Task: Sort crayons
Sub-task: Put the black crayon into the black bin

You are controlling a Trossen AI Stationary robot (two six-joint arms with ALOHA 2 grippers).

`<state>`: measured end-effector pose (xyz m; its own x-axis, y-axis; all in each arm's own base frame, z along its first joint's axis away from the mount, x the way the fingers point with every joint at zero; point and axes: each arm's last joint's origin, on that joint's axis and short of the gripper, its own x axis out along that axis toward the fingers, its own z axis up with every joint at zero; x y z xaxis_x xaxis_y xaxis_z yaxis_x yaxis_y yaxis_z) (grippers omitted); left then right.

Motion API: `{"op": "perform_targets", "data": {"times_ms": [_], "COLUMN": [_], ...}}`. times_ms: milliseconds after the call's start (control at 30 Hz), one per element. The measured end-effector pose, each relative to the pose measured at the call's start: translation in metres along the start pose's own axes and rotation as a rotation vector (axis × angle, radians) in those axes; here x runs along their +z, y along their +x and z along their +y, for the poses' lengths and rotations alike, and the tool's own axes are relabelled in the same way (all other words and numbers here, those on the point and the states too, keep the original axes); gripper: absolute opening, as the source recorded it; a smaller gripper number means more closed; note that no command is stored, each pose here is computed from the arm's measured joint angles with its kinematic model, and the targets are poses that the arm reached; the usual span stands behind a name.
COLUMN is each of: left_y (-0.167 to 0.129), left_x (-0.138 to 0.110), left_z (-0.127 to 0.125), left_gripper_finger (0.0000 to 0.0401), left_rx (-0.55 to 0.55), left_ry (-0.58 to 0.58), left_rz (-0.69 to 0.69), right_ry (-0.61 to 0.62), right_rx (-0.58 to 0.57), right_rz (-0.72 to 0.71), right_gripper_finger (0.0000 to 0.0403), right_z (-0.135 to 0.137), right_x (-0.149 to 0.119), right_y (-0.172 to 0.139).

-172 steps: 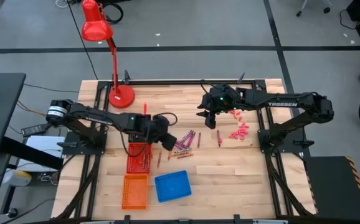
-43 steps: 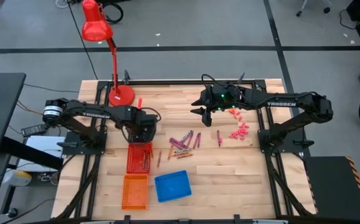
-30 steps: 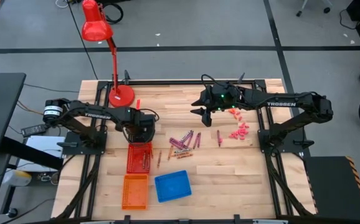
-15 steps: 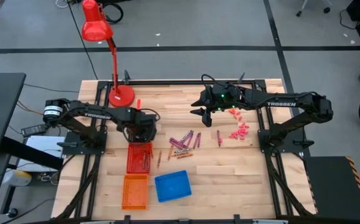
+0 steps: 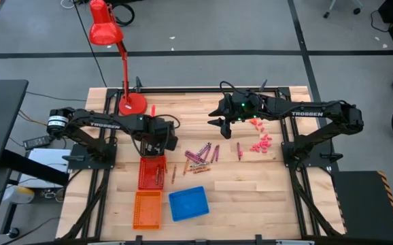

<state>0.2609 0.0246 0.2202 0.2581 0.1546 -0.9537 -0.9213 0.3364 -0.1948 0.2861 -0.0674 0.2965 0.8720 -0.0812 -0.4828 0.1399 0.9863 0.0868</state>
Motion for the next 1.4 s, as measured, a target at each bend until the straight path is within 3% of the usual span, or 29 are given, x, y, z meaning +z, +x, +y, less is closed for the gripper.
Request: {"op": "perform_targets", "data": {"times_ms": [200, 467, 733, 1100, 1400], "left_y": [-0.001, 0.030, 0.069, 0.092, 0.102], "left_x": [0.005, 0.014, 0.012, 0.020, 0.021], "left_z": [-0.029, -0.061, -0.070, -0.106, -0.107], "left_gripper_finger": [0.0119, 0.0119, 0.0119, 0.0119, 0.0119], "left_rx": [-0.238, -0.374, -0.308, -0.279, -0.268], "left_ry": [0.151, 0.288, 0.356, 0.559, 0.588], "left_rz": [-0.145, -0.270, -0.239, -0.247, -0.247], "right_ry": [-0.006, -0.043, -0.030, 0.050, 0.066], "right_rx": [0.000, -0.002, -0.022, -0.065, -0.068], "right_rz": [0.000, 0.037, 0.172, 0.221, 0.257], "right_gripper_finger": [0.0162, 0.0162, 0.0162, 0.0162, 0.0162], "right_z": [0.000, -0.001, 0.000, -0.001, 0.006], "right_x": [0.000, -0.004, -0.017, -0.021, -0.024], "right_y": [0.000, 0.000, -0.001, -0.003, -0.011]}}
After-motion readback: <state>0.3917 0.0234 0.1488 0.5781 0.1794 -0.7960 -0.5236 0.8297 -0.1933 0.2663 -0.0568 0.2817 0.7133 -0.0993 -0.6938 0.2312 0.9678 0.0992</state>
